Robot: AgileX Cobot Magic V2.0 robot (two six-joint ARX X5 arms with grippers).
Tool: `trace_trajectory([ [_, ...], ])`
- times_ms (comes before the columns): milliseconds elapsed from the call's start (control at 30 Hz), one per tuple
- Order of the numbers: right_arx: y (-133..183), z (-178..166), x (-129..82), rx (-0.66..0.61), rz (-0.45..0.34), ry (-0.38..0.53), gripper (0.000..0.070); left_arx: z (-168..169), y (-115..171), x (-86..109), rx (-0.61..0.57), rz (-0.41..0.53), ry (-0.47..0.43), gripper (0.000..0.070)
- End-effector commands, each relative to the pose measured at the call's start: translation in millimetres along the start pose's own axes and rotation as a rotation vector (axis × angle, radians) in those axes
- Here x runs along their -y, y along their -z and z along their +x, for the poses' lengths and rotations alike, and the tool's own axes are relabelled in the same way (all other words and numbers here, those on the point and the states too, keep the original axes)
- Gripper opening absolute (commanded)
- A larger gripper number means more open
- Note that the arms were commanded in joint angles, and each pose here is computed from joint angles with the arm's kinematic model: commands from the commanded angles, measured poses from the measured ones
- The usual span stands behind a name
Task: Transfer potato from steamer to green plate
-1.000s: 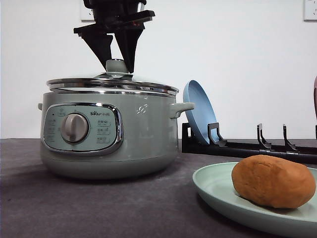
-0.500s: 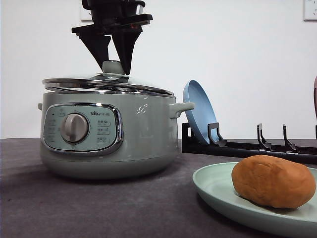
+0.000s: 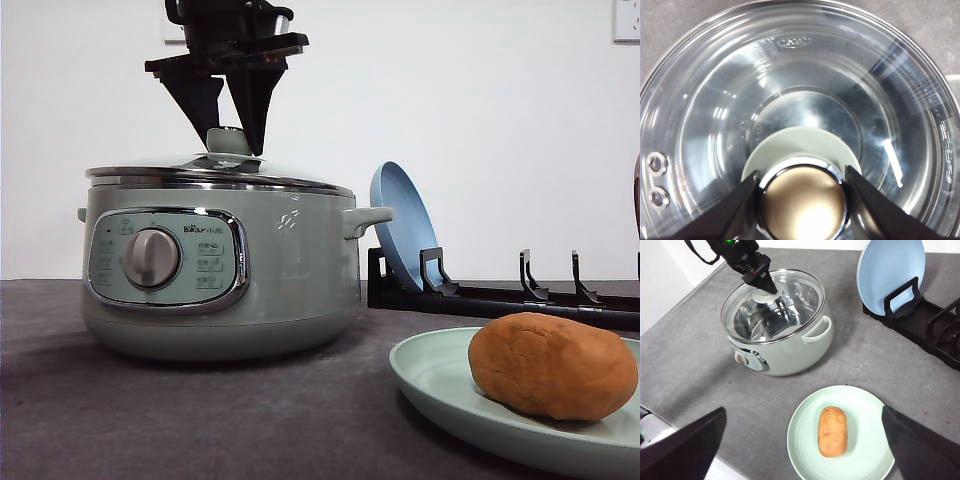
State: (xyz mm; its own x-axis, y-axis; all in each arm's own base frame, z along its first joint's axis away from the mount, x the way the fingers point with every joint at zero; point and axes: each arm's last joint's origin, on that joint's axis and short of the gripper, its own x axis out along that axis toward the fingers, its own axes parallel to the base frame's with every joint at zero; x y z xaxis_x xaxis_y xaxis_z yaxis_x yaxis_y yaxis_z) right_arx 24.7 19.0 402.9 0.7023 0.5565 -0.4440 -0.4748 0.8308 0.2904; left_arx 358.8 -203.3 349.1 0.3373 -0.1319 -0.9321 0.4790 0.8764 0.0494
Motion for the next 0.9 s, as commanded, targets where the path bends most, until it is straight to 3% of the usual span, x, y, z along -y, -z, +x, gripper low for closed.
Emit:
trace_trajectory([
  [0,-3.8,-2.7,-1.4,0.02,-0.008,-0.006,0.063,2.9,-6.2,5.0,0.022,-0.004,0.012,0.001],
  [867,-3.5,-2.7,-1.3,0.017,0.003,-0.006,0.063,3.2,-8.4,-0.4,0.044,-0.014,0.038,0.0009],
])
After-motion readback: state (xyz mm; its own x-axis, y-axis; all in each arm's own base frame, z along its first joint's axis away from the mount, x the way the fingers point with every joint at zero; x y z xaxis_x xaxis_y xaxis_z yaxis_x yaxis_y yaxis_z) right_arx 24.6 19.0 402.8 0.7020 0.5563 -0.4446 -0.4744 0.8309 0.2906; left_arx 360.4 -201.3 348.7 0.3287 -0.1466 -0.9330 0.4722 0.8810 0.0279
